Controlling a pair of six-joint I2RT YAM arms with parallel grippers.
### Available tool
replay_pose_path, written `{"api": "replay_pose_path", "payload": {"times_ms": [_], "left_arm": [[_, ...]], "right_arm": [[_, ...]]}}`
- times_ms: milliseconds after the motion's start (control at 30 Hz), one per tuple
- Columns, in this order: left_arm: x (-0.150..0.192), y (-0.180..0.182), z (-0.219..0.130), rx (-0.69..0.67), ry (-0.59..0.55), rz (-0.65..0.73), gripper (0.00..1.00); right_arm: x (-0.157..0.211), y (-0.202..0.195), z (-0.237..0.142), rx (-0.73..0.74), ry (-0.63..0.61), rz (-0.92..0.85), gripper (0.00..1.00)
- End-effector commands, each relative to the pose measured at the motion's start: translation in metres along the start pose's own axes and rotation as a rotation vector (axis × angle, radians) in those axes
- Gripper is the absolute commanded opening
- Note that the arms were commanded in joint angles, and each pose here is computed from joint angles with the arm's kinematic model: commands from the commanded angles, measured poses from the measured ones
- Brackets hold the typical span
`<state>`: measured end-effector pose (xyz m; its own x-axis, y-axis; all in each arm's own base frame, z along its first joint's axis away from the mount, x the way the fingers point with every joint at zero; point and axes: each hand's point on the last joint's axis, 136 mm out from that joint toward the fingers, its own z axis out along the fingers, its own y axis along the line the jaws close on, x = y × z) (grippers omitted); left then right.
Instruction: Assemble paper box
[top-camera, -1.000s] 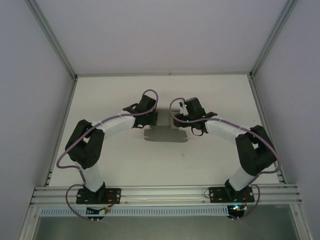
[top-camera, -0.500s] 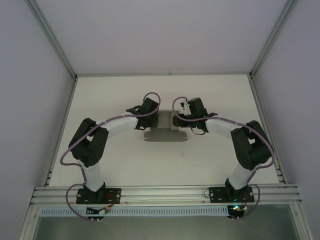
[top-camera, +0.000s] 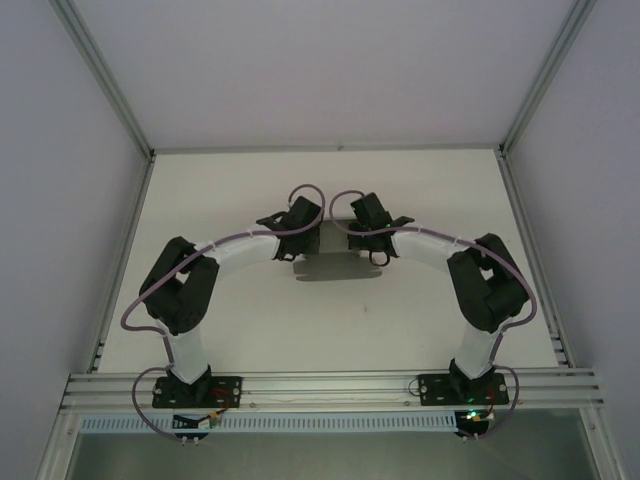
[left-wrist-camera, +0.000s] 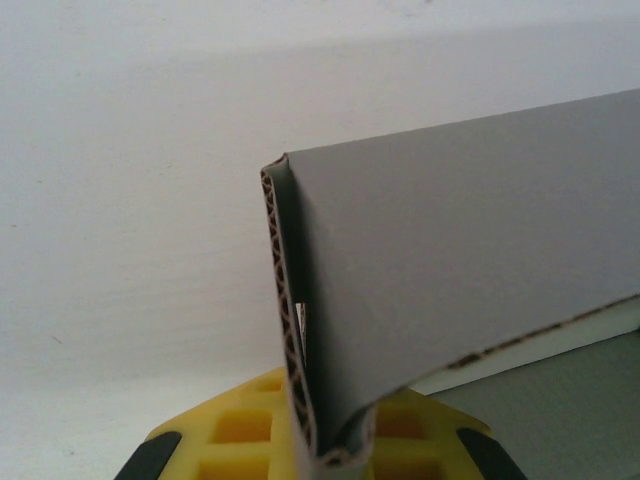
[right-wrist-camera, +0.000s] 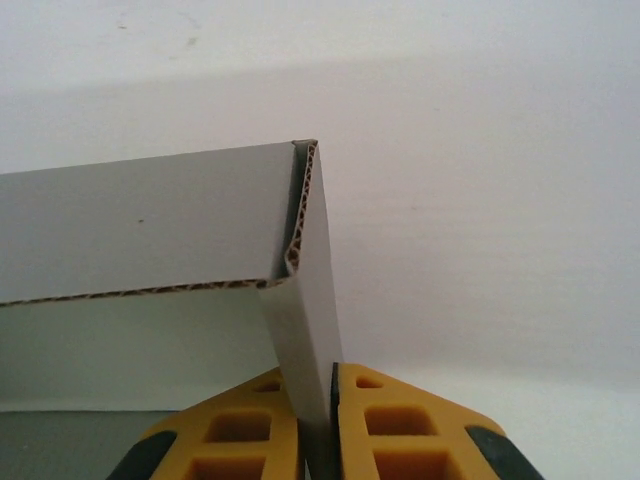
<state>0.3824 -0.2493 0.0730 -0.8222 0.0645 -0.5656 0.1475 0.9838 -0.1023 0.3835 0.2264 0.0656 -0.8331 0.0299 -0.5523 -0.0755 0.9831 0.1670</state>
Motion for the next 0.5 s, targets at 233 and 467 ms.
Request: {"api": "replay_pose_path", "payload": {"times_ms": [233,467], "left_arm": [[-0.031,-0.041,-0.043,0.148,-0.093,-0.049,0.0],[-0.035,-0.046,-0.044,0.164,-0.102,-0.072,0.0]], "right_arm": [[0.007,-0.091,-0.03,0.677,-0.03,0.131,0.0],[-0.026,-0.058,-0.016,0.432,-0.192,0.094,0.0]]}}
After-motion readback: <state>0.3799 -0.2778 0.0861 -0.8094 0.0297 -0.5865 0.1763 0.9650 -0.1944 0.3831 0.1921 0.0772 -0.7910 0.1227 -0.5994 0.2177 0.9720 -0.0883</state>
